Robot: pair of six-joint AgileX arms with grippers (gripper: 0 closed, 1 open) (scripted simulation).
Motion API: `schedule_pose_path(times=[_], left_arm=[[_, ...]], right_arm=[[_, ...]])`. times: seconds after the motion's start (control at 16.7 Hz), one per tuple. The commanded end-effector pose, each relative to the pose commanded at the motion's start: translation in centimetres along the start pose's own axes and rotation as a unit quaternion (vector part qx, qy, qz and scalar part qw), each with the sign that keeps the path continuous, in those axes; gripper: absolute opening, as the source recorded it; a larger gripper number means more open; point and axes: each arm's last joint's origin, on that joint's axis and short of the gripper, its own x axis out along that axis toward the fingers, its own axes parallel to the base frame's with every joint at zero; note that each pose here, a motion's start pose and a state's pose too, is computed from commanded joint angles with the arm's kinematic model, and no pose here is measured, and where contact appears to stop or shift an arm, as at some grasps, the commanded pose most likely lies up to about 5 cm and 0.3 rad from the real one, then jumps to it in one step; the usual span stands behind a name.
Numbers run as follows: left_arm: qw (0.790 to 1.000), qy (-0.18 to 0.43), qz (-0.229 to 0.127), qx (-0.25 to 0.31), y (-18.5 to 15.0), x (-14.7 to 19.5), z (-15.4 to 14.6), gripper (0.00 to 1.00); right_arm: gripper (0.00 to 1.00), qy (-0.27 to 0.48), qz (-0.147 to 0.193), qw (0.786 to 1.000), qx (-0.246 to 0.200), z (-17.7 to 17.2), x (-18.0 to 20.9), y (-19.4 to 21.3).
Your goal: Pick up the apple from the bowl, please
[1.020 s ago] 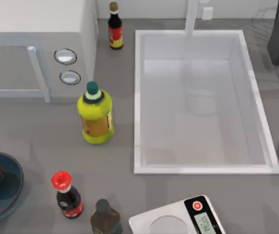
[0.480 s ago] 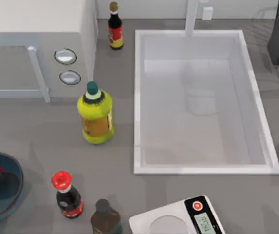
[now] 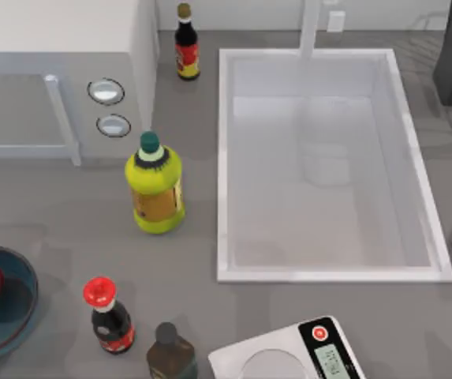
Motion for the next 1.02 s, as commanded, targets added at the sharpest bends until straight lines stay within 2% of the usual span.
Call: schedule_pose_path(times=[0.12, 0.24, 0.54, 0.78, 1.02], left_arm=[[0.995, 0.099, -0.001, 0.003, 0.2, 1.1, 1.6, 1.00], [0.980, 0.197, -0.003, 0.005, 0.5, 2.7, 3.0, 1.00], [0.919, 0.394, -0.013, 0.006, 1.1, 7.3, 5.1, 1.00], [0.885, 0.465, -0.019, 0.005, 1.4, 9.4, 5.7, 1.00], [0.882, 0.470, -0.020, 0.005, 1.4, 9.6, 5.7, 1.00]], right_arm=[[1.00, 0.000, 0.000, 1.000, 0.000, 0.0, 0.0, 0.0], [1.00, 0.000, 0.000, 1.000, 0.000, 0.0, 0.0, 0.0], [1.00, 0.000, 0.000, 1.000, 0.000, 0.0, 0.0, 0.0], [1.00, 0.000, 0.000, 1.000, 0.000, 0.0, 0.0, 0.0], [1.00, 0.000, 0.000, 1.000, 0.000, 0.0, 0.0, 0.0]])
